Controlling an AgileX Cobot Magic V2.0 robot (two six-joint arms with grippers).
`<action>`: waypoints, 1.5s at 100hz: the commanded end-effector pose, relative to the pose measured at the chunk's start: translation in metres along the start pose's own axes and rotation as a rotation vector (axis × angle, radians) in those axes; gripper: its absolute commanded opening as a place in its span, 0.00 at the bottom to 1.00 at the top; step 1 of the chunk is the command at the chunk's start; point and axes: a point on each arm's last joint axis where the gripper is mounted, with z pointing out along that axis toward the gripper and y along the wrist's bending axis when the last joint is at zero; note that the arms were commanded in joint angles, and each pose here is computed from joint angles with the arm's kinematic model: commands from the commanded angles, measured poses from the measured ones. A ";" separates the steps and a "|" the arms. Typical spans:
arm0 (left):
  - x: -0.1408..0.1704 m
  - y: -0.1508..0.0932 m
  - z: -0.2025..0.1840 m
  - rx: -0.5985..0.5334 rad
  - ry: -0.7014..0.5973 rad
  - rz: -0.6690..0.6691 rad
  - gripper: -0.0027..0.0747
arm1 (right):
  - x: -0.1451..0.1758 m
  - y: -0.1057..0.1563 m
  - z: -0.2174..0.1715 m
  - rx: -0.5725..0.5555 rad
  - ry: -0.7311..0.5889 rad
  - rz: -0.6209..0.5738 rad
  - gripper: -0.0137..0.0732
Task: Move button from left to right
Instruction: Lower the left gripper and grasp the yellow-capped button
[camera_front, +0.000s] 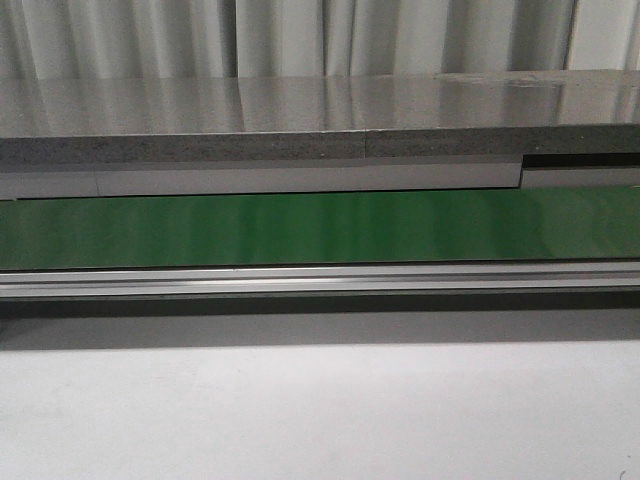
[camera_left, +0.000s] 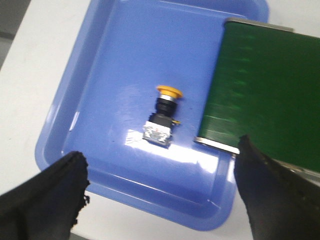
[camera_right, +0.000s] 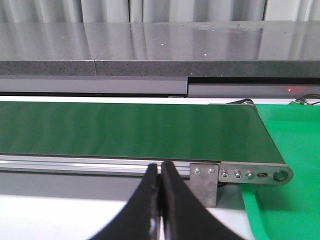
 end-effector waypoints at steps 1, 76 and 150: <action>-0.018 0.011 0.007 -0.021 -0.056 -0.045 0.78 | -0.014 0.000 -0.003 0.001 -0.120 0.002 0.08; -0.043 -0.002 0.167 0.045 0.267 -0.028 0.77 | -0.014 0.000 -0.003 0.001 -0.120 0.002 0.08; -0.024 -0.008 0.210 0.050 0.406 -0.027 0.76 | -0.014 0.000 -0.003 0.001 -0.120 0.002 0.08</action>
